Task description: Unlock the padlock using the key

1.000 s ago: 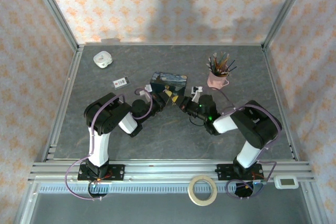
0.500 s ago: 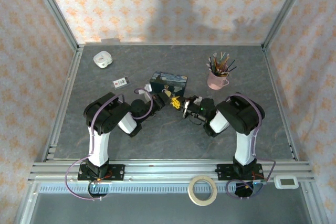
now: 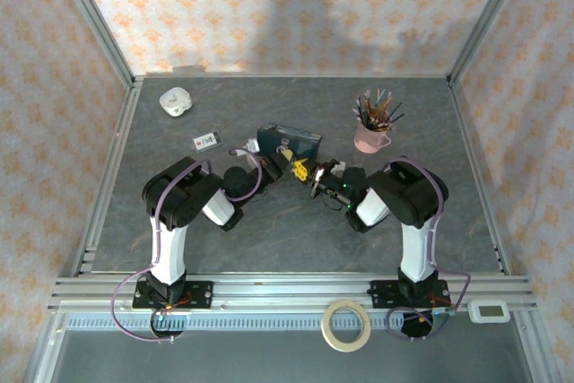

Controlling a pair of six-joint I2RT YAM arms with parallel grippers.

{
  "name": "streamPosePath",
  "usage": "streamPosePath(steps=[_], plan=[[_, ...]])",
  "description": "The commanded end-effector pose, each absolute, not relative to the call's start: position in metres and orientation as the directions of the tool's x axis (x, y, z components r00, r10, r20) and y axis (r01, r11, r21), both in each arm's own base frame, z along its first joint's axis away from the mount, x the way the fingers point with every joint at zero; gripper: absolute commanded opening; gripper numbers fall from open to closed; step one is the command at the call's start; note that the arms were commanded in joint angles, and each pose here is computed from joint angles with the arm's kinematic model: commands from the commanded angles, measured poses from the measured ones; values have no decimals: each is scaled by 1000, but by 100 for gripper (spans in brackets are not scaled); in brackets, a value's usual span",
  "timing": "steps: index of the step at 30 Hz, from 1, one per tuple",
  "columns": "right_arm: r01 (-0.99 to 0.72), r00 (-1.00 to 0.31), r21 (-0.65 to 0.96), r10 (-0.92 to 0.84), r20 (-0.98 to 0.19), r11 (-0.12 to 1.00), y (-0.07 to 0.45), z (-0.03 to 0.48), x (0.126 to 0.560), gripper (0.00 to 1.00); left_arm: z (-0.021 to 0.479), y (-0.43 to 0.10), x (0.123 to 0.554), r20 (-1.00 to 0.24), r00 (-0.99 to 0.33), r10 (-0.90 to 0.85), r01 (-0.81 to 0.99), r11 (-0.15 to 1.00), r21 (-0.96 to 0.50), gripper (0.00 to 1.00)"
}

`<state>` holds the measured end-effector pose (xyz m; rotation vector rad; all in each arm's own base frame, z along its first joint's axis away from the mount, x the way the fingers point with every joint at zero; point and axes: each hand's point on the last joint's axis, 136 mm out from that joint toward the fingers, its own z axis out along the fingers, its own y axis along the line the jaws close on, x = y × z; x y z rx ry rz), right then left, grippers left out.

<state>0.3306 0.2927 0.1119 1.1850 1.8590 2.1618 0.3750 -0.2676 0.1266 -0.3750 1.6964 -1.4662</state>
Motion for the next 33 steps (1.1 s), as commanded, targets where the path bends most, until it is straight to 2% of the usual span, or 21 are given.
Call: streamPosePath(steps=[1,4,6,11,15,17,22,27,33], plan=[[276,-810,877,396,432,-393,297,167,322,18,176,-281,346,-411,-596,-690,468,117,-876,0],[225,-799,930,490,348,-292,289,144,323,30,168,-275,350,-380,-592,-711,428,123,-895,0],[207,-790,955,540,291,-211,282,129,320,34,164,-272,350,-366,-590,-720,410,124,-904,0],[209,-780,977,609,143,39,266,92,309,36,152,-268,352,-346,-594,-726,350,155,-924,0],[157,-790,951,611,-40,265,256,80,306,38,136,-264,353,-350,-599,-720,278,223,-934,0],[145,-784,902,603,-146,407,246,73,308,40,127,-263,353,-355,-604,-714,242,259,-935,0],[55,-752,774,536,-384,631,224,90,317,40,105,-267,355,-351,-632,-691,166,321,-932,0],[11,-712,668,475,-517,744,208,109,322,41,77,-274,354,-354,-667,-656,83,407,-910,0],[0,-690,644,466,-553,765,202,116,322,41,60,-277,352,-346,-677,-649,42,435,-899,0]])
